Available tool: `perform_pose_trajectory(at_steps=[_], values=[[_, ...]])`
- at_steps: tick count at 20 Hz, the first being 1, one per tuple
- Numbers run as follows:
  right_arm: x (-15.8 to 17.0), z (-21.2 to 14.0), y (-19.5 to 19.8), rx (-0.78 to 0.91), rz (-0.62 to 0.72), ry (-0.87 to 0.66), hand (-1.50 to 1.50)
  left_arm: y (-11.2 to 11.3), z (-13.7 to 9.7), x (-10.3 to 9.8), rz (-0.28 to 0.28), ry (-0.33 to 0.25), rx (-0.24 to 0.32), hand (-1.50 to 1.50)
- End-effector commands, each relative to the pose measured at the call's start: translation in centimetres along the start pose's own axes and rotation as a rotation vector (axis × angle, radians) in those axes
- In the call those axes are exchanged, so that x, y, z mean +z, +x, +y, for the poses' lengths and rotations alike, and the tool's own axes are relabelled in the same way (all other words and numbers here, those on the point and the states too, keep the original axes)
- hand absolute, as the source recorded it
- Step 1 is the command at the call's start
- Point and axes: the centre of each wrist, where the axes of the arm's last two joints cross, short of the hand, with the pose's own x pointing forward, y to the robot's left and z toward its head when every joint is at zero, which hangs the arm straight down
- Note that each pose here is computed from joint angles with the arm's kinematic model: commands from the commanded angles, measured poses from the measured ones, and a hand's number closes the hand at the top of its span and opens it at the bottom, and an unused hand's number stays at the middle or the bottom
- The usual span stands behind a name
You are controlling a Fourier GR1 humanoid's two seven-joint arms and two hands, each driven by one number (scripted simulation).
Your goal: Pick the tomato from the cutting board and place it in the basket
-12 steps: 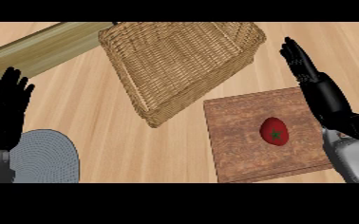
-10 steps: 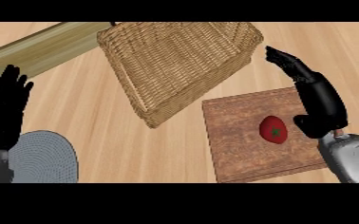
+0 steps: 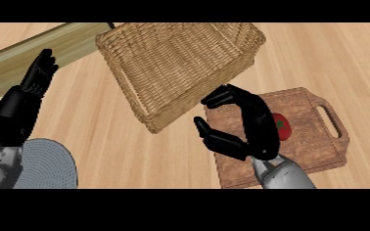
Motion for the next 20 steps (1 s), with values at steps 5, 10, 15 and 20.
perform_pose_trajectory(at_steps=[5,10,15,20], values=[[1.7,3.7,-0.7,0.441,-0.097,-0.261,-1.5,-1.4,-1.5,0.6,-0.015,-0.053,-0.053,0.0],[4.8,-1.9,-3.2,0.767,0.089,-0.229,-1.5,-1.3,0.1,0.4,0.019,-0.018,-0.069,0.0],[8.1,-7.1,-4.1,1.033,0.312,0.053,-1.5,-1.4,0.7,0.5,0.022,0.011,-0.092,0.0],[8.3,-8.4,-2.7,1.172,0.526,0.249,-1.5,-1.6,0.6,0.8,0.009,0.008,-0.1,0.0]])
